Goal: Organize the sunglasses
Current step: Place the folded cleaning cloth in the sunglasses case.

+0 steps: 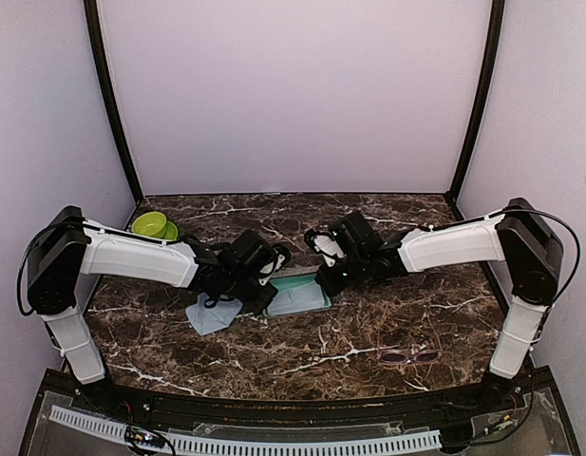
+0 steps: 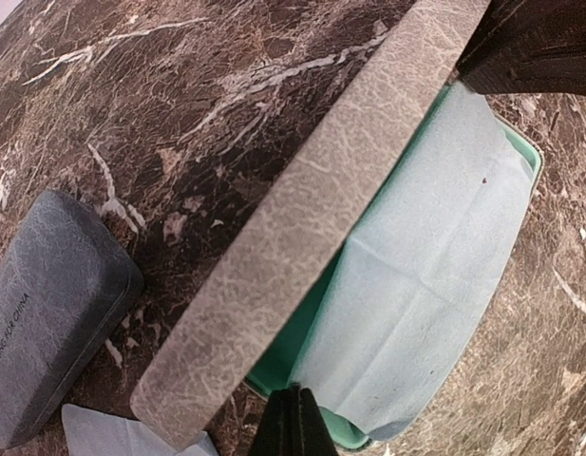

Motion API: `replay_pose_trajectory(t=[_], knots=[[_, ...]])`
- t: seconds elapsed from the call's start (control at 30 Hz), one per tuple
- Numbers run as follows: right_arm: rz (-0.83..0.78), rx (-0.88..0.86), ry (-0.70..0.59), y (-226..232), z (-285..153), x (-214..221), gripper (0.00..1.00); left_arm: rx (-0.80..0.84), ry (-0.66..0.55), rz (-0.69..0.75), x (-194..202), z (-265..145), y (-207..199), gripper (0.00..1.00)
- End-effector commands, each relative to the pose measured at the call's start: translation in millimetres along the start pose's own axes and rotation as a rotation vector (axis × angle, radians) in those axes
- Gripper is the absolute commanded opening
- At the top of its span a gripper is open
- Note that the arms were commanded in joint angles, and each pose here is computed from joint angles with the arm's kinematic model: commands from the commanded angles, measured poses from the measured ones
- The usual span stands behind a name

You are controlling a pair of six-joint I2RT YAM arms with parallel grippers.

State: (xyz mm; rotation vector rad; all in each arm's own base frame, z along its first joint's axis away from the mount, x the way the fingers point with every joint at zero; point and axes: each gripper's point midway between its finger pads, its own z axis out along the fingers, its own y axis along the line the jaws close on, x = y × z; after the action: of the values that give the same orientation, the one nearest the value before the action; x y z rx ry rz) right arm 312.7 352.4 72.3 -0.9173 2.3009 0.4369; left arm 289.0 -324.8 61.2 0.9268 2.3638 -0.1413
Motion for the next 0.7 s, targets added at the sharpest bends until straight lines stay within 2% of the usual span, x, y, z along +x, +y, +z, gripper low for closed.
replay_pose_trajectory(t=[0.0,0.67], knots=[[0.008,0.004,-0.051,-2.5,-2.7,-12.2,0.00,-0.012,-0.037,-0.016,-13.9,-5.4,4.5,0.00],[0.025,-0.001,-0.015,-2.6,1.3,6.4,0.00,-0.010,-0.031,0.000,-11.2,3.9,1.9,0.00]])
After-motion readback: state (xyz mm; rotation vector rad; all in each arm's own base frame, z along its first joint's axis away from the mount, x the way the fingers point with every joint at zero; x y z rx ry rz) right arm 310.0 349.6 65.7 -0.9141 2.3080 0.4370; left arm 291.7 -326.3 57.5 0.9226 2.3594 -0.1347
